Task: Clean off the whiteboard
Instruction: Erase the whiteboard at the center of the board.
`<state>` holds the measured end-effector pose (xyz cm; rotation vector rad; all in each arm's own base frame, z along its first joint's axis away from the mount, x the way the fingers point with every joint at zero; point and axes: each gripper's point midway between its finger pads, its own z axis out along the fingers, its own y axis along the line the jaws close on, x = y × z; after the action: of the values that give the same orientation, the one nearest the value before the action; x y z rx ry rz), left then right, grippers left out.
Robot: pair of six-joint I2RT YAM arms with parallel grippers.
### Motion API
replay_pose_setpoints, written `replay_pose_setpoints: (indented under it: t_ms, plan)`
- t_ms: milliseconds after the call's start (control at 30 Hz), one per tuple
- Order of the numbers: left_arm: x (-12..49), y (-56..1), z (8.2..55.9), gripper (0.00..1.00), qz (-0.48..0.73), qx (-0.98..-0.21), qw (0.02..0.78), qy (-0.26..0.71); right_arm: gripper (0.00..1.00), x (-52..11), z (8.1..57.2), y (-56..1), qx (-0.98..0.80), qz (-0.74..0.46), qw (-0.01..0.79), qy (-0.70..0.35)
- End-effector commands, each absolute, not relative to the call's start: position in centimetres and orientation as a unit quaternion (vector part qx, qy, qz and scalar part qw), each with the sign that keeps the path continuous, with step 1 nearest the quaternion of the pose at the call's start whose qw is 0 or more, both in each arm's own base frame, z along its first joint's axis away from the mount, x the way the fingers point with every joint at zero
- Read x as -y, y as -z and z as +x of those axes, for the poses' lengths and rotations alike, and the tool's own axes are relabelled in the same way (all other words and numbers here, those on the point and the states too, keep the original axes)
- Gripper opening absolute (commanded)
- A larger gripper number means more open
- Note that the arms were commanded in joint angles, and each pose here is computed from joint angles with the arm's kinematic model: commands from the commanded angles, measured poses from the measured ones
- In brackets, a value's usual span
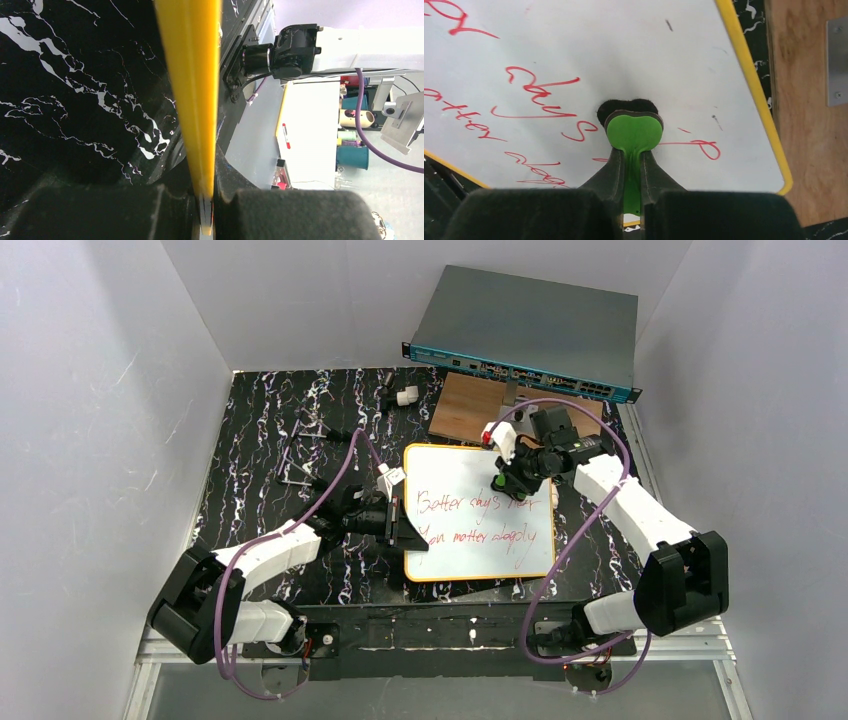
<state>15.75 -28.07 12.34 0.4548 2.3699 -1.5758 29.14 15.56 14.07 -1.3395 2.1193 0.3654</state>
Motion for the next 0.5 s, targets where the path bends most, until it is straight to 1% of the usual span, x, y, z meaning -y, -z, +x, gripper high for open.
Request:
replay_pose_setpoints:
  t_ms: [0,67,133,200,267,333,467]
  plan:
    - [27.8,-11.4,15.0,0.00,0.182,-0.818,0.132,0.529,0.01,-16.3,29.5,-14.3,-0.802,-0.492,0.310,-0.135]
    - [27.8,-11.4,14.9,0.00,0.182,-0.817,0.133,0.531,0.01,-14.4,32.4,-14.7,-0.829,-0.437,0.342,-0.064]
    - [27.8,-11.5,15.0,0.00,0.183,-0.816,0.133,0.532,0.01,-12.9,34.3,-15.3,-0.843,-0.392,0.367,-0.020]
    - [27.9,-11.7,15.0,0.00,0.184,-0.815,0.133,0.533,0.01,-11.5,35.1,-15.4,-0.849,-0.372,0.375,0.014]
    - [27.9,-11.6,15.0,0.00,0.183,-0.816,0.131,0.532,0.01,-11.0,35.1,-15.2,-0.848,-0.376,0.372,0.026]
    - [27.9,-11.6,15.0,0.00,0.182,-0.817,0.130,0.532,0.01,-11.3,34.2,-14.5,-0.846,-0.402,0.351,0.011]
    - [27.8,-11.5,15.0,0.00,0.181,-0.817,0.135,0.530,0.01,-14.0,30.8,-13.7,-0.820,-0.473,0.311,-0.087]
